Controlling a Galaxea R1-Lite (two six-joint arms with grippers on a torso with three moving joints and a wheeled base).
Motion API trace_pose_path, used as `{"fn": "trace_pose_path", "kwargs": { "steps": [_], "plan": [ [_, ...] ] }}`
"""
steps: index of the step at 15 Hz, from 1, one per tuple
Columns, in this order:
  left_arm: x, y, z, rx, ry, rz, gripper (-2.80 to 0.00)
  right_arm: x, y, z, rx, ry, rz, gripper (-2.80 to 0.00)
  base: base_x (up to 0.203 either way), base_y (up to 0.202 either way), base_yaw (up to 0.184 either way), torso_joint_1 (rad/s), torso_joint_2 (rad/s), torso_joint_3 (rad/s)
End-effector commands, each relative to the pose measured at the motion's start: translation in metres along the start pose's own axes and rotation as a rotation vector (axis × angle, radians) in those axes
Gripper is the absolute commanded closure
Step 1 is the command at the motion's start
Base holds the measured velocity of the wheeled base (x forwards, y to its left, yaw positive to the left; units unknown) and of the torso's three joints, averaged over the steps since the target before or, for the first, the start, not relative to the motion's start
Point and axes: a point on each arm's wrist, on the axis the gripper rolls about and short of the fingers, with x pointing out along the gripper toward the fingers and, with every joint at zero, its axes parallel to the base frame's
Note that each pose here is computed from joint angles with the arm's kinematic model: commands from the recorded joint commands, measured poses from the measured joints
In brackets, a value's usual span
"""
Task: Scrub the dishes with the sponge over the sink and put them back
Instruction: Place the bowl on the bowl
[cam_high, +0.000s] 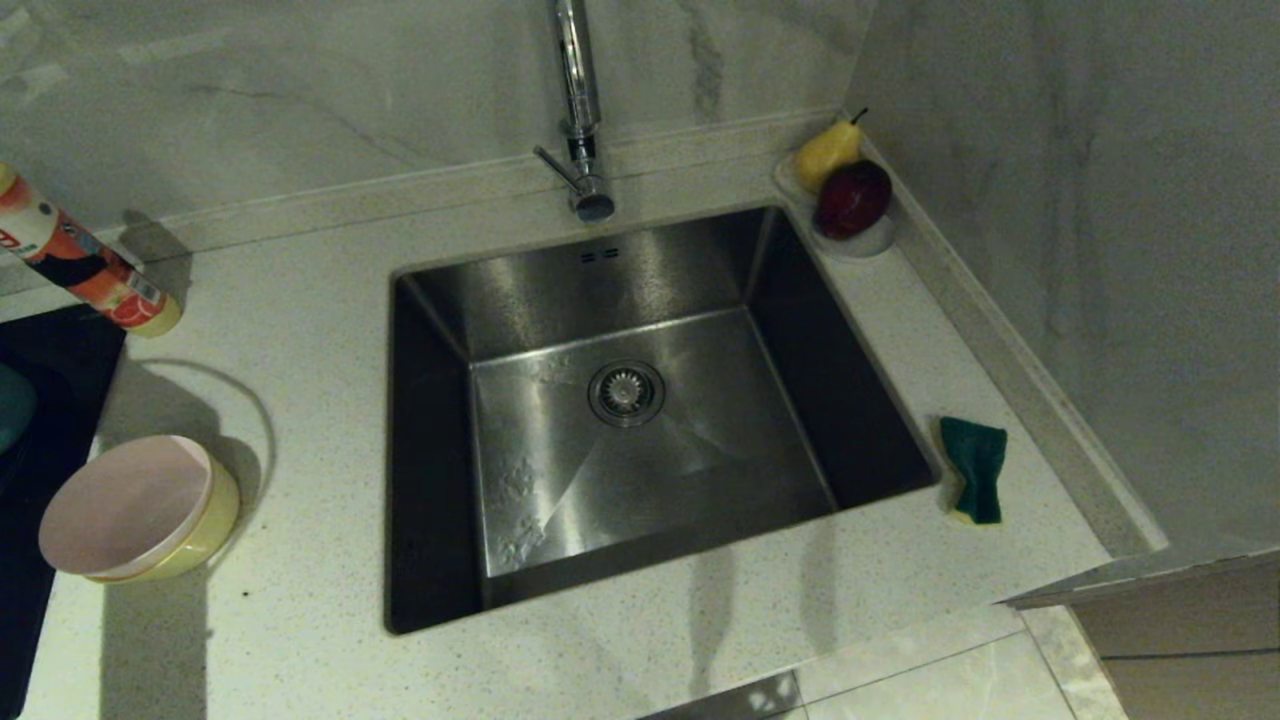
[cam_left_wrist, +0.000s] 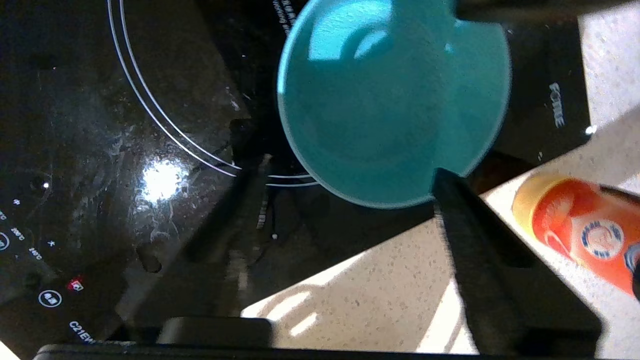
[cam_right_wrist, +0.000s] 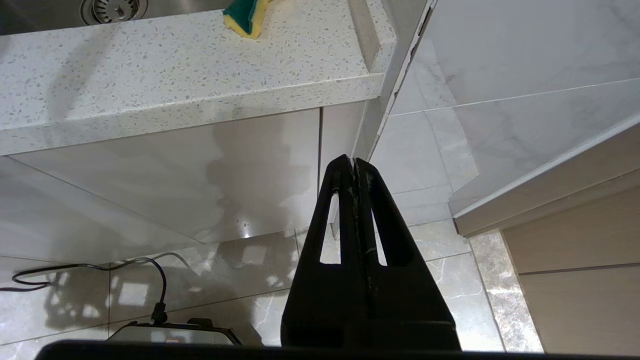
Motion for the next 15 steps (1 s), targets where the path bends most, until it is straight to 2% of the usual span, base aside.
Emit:
{"fn": "trace_pose_path", "kwargs": {
  "steps": [1,5,11,15],
  "plan": [
    [0.008,0.009,0.004,-0.045,0.016,0.015,-2.80,0.000,0.000,0.000,0.000,0.002,0.000,0.00,0.000,0.000,0.000,0.000,0.00,0.000],
    [0.013,0.018,0.010,-0.076,0.050,-0.002,-2.80,0.000,0.000,0.000,0.000,0.002,0.000,0.00,0.000,0.000,0.000,0.000,0.00,0.000],
    [0.045,0.033,0.011,-0.114,0.088,0.052,-2.80,0.000,0.000,0.000,0.000,0.002,0.000,0.00,0.000,0.000,0.000,0.000,0.00,0.000],
    [0.047,0.035,0.010,-0.120,0.099,0.060,-2.80,0.000,0.000,0.000,0.000,0.002,0.000,0.00,0.000,0.000,0.000,0.000,0.00,0.000]
  ]
}}
